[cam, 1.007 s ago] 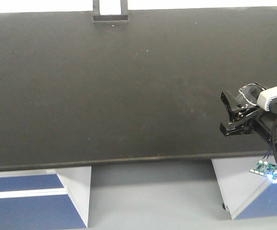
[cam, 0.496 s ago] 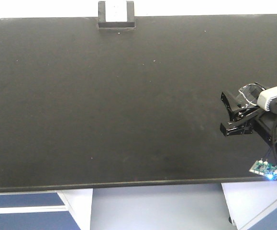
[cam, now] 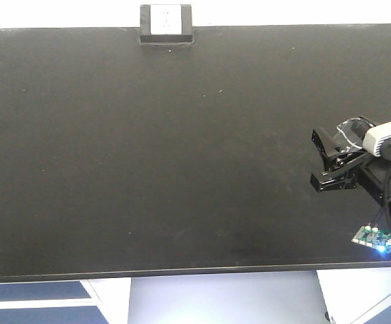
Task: Grab beaker and place in storage area
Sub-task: 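Turn and drive the base to the second black bench, then lower the held beaker onto the second bench with the right gripper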
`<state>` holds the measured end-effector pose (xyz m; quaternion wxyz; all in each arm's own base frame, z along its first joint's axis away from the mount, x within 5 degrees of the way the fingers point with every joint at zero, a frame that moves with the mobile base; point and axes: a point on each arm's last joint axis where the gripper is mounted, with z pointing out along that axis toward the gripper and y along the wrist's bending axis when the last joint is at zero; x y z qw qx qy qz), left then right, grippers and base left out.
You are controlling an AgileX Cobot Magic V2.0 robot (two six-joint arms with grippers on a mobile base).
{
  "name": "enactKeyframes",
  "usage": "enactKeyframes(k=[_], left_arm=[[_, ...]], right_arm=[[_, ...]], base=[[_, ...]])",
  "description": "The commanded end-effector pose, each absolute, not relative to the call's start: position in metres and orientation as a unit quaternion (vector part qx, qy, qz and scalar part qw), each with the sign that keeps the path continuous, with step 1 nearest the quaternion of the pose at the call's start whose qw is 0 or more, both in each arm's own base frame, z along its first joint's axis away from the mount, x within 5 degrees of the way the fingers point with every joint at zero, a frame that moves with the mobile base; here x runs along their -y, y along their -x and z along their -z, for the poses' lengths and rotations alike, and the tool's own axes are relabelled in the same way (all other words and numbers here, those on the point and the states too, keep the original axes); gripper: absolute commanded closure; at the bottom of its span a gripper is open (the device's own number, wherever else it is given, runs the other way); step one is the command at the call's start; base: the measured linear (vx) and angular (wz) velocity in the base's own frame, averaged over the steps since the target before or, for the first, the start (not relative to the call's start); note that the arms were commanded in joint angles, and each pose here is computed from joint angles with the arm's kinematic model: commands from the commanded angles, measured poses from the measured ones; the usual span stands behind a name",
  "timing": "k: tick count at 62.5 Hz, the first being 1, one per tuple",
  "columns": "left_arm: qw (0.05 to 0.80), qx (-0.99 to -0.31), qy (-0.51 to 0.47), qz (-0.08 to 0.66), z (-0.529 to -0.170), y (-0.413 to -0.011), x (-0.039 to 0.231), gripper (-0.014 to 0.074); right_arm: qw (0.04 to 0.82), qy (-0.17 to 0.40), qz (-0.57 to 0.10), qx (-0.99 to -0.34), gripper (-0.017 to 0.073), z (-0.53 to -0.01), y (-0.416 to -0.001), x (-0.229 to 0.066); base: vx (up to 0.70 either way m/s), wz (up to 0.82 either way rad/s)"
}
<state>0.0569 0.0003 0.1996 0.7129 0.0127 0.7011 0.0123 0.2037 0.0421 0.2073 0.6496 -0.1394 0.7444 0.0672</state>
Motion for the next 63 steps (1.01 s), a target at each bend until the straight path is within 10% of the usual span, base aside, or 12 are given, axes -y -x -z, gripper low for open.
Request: enactKeyframes(k=[1,63], left_arm=[[0.754,-0.657,-0.014,-0.005,-0.215,-0.054,0.001,0.0600],[0.754,-0.657,-0.014,-0.005,-0.215,-0.054,0.001,0.0600]], right_arm=[[0.699,0.138,-0.074,-0.698,0.0492,-0.226,-0.206,-0.044],[0.697,0.151,-0.106,-0.693,0.0568,-0.165,-0.238,-0.054]], base=[[0.00,0.00],[0.00,0.00]])
